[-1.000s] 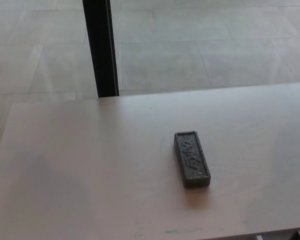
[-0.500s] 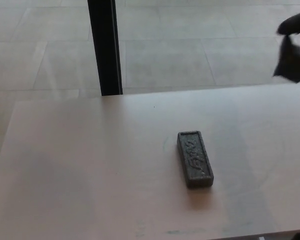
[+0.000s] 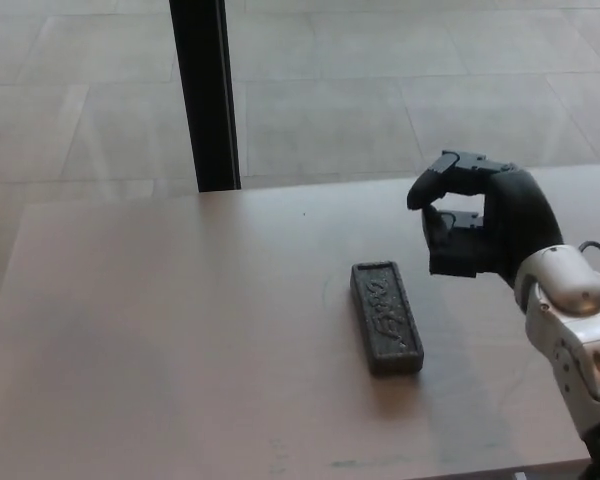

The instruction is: The robot uses its right hand to hold the eraser kept in the middle of the desk and use it to wipe the desk by swiping its surface twice

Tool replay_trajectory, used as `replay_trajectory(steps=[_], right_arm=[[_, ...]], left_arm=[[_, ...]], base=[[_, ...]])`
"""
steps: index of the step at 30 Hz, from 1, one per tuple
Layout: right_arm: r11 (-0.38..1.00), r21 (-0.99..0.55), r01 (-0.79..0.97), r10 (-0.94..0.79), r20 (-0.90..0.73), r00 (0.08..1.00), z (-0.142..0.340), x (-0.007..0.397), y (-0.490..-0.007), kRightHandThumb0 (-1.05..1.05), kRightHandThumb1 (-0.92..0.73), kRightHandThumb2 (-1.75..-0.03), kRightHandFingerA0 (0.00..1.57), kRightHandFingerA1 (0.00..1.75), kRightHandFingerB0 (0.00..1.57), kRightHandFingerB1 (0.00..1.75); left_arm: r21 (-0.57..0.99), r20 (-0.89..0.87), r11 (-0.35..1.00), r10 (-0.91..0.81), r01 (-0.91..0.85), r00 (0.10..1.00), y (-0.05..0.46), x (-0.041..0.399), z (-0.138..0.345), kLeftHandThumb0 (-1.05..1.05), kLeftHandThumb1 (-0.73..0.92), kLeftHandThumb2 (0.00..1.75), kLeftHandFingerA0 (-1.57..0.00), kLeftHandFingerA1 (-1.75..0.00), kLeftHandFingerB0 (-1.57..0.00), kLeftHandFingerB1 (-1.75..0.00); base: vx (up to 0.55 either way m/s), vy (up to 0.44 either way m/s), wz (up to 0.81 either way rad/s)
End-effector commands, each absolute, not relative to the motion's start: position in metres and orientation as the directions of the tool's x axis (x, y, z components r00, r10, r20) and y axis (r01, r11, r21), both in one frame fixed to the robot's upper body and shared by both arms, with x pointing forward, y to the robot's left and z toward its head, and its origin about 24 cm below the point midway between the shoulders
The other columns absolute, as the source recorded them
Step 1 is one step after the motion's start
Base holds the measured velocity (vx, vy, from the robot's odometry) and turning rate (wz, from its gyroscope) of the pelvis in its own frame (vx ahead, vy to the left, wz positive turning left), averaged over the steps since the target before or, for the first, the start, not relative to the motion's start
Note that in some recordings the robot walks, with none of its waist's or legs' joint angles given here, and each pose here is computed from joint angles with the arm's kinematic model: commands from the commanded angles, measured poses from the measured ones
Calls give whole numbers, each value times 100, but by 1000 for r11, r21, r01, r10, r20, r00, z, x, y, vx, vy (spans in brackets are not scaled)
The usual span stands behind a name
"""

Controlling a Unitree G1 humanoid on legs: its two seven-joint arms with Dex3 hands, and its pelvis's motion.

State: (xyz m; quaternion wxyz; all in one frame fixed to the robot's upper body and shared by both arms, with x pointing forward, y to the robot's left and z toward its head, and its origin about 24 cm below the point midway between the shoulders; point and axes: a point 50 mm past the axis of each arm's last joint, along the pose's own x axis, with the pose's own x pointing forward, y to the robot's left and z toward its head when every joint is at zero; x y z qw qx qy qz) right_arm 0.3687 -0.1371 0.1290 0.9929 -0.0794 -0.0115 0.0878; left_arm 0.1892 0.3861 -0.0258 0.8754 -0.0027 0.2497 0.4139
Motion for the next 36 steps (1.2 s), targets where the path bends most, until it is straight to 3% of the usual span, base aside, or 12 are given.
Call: replay_trajectory(steps=[1,16,17,18,19,23,24,26,27,32,34,36], right_arm=[[964,-161,-211,203,-65,977,107,367,-127,-18,-39,-139,101,175,82,164],[939,-249,-236,208,-133,969,76,367,-98,-23,-45,-127,99,175,80,170],[938,-250,-239,208,-145,967,72,366,-98,-21,-50,-124,100,175,81,165],[936,-254,-244,210,-155,965,67,364,-99,-20,-49,-127,100,175,82,167],[936,-252,-247,212,-158,964,64,363,-100,-18,-46,-132,100,175,83,168],[929,-287,-234,179,-204,962,52,359,-106,-20,-47,-129,101,175,83,167],[927,-289,-240,185,-205,961,48,358,-108,-20,-45,-132,101,175,79,171],[917,-316,-244,181,-216,960,42,355,-111,-19,-43,-137,100,175,80,169],[920,-311,-237,171,-225,959,38,354,-113,-19,-43,-138,100,175,83,167],[919,-321,-228,128,-302,945,13,343,-121,-23,-45,-134,102,175,83,165],[928,-299,-223,119,-332,936,5,339,-125,-25,-44,-134,102,175,83,164],[938,-273,-212,111,-344,932,1,337,-127,-23,-43,-134,101,175,82,165]], left_arm=[[223,-427,636,745,-738,513,394,187,-20,-74,88,66,-45,-96,-35,-69],[229,-431,629,750,-743,502,393,189,-20,-77,64,103,-52,-88,-39,-70],[242,-425,637,748,-732,510,393,189,-20,-74,89,63,-47,-97,-38,-70],[245,-423,639,747,-729,513,394,189,-20,-76,66,104,-52,-86,-39,-69],[228,-426,638,745,-736,514,394,189,-20,-74,88,63,-45,-96,-37,-69],[204,-446,669,713,-714,541,396,190,-21,-74,92,65,-42,-97,-35,-72],[210,-445,666,717,-715,537,397,191,-22,-76,69,106,-49,-85,-37,-70],[198,-438,658,722,-726,535,395,193,-21,-76,68,106,-48,-85,-37,-70],[195,-439,656,723,-729,533,394,195,-20,-73,92,64,-43,-98,-35,-72],[218,-440,673,714,-707,544,396,195,-20,-73,92,68,-42,-90,-34,-67],[232,-438,671,719,-704,540,396,195,-20,-76,71,106,-48,-83,-37,-69],[261,-433,670,725,-695,536,396,195,-19,-73,92,68,-46,-88,-36,-67]], base=[[0,0,0],[0,0,0],[0,0,0],[0,0,0],[0,0,0],[0,0,0],[0,0,0],[0,0,0],[0,0,0],[0,0,0],[0,0,0],[0,0,0]])
